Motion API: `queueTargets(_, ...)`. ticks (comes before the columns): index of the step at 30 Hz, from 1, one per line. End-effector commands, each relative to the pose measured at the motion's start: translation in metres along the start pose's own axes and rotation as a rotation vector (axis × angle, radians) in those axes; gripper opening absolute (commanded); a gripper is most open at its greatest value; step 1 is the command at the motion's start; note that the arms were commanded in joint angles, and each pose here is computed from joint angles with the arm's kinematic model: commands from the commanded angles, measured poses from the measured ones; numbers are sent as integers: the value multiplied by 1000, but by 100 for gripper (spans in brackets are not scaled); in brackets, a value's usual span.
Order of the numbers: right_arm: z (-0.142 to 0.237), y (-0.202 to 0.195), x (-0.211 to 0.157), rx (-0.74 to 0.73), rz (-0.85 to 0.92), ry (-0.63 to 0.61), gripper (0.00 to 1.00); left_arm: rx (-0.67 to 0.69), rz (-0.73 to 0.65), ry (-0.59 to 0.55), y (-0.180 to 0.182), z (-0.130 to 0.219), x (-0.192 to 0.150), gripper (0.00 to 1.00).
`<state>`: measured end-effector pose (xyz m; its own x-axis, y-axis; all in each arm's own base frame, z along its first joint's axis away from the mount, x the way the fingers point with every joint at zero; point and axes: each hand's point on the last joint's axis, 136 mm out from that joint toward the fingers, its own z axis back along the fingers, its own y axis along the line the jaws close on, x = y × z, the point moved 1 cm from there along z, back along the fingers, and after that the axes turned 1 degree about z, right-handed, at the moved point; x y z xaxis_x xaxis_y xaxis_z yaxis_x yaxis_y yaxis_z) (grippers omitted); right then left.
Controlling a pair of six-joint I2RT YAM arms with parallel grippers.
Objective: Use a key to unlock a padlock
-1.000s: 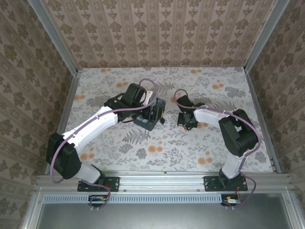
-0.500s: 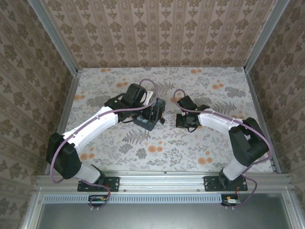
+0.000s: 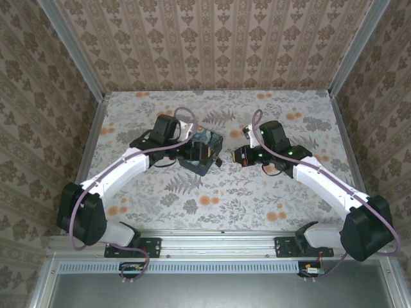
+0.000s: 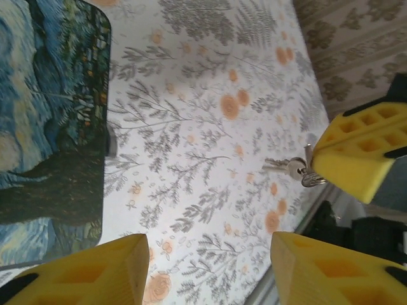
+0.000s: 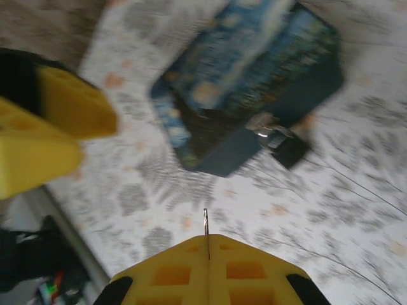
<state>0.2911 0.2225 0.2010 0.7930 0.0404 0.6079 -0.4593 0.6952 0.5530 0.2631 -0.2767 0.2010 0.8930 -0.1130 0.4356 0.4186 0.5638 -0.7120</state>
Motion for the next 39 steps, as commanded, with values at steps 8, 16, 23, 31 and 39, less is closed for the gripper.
queueTargets(8, -12, 44, 17, 334, 22, 23, 0, -328, -52, -65, -60, 20, 10, 45)
queueTargets(16, -20, 46, 23, 371, -19, 27, 0, -284, -58, -40, -43, 12, 6, 39)
queueTargets(23, -21, 51, 26, 417, -44, 28, 0, -321, -47, -43, -44, 7, 11, 34)
queueTargets(31, -23, 58, 34, 462, -67, 18, 0, -340, -28, -45, -41, 2, 13, 30)
queueTargets(39, -24, 60, 36, 475, -77, 20, 0, -334, -19, -57, -36, 5, 16, 28)
